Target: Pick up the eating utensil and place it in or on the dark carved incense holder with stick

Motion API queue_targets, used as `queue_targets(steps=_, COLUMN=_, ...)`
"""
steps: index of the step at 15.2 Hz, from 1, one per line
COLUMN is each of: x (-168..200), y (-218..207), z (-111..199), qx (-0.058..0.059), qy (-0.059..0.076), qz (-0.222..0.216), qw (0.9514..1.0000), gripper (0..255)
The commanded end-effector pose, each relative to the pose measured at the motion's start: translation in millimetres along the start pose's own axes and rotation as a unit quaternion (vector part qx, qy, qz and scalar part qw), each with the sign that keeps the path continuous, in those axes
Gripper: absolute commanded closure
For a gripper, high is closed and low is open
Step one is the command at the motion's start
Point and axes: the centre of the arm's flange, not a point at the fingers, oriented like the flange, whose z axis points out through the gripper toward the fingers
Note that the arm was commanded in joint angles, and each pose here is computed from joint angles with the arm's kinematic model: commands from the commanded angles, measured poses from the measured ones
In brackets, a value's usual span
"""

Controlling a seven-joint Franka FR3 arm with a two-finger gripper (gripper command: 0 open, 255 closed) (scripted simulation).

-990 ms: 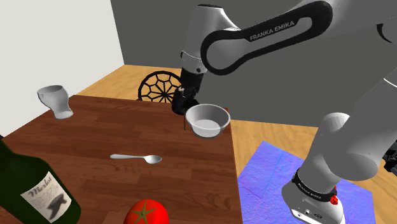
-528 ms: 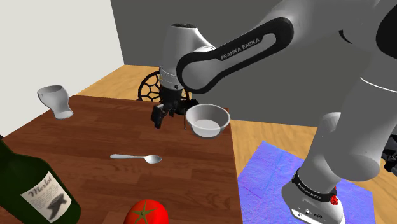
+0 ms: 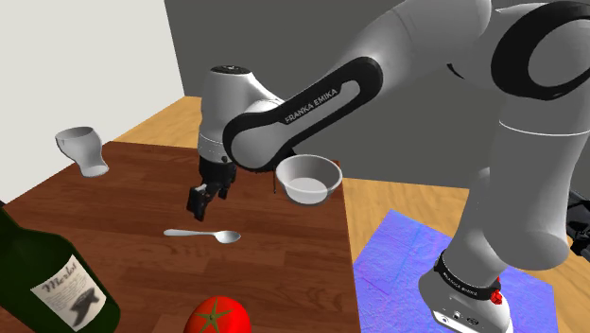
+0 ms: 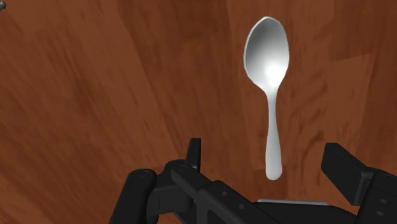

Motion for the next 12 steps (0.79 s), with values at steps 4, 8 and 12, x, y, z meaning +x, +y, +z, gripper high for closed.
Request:
queue_targets(steps=4, x=17, y=-29, z=34, qx=0.012, qy=-0.001, qz=-0.017, qw=0.9998, gripper=0)
queue_targets(steps=8, x=17, y=-29, z=55, qx=0.012, qy=-0.001, qz=-0.017, qw=0.9998, gripper=0)
queue_targets(steps=12, x=17, y=-29, z=68, qx=0.012, qy=-0.001, qz=-0.017, qw=0.9998, gripper=0)
